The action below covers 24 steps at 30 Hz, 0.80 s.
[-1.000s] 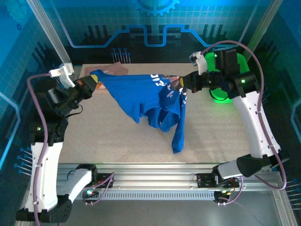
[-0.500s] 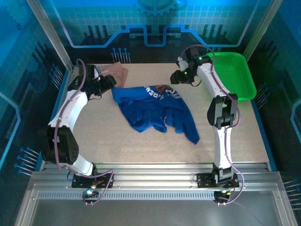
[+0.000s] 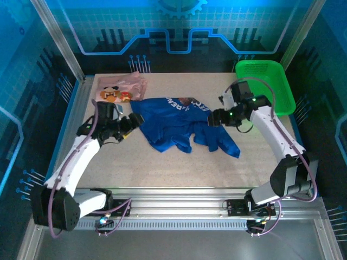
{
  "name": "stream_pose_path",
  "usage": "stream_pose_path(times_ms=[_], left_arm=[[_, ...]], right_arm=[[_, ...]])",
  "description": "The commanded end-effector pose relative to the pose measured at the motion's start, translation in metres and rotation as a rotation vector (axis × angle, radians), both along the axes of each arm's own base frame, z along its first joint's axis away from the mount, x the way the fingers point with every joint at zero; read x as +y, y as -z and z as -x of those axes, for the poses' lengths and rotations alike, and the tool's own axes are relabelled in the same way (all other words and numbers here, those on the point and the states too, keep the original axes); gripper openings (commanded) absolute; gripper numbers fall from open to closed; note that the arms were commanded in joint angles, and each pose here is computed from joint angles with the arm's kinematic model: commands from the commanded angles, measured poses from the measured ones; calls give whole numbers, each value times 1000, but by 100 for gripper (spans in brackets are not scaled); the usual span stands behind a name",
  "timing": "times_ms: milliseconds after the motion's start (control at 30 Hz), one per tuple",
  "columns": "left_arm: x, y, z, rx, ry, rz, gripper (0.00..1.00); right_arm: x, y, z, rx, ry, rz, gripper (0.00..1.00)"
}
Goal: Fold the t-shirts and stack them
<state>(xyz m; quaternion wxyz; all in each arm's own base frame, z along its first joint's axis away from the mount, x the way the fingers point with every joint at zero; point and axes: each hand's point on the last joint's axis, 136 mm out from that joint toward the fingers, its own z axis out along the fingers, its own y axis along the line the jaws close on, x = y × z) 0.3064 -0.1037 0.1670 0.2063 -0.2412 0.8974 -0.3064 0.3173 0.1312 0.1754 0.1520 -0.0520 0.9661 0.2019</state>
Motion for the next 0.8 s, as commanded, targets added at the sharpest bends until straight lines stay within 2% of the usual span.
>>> stream_pose_path(times_ms=[0, 100, 233, 367, 767], left_arm=[[-24, 22, 3, 102, 55, 70, 78], [-43, 38, -7, 157, 90, 119, 72], [-49, 68, -9, 243, 87, 106, 62], [-52, 86, -11, 293, 79, 87, 58], [-65, 111, -44, 291, 44, 87, 45]], right_arm=[[7, 30, -1, 62, 26, -47, 72], [9, 46, -3, 100, 30, -47, 72], [16, 58, -3, 122, 37, -76, 72], [20, 59, -1, 119, 23, -69, 72], [16, 70, 2, 136, 26, -48, 71]])
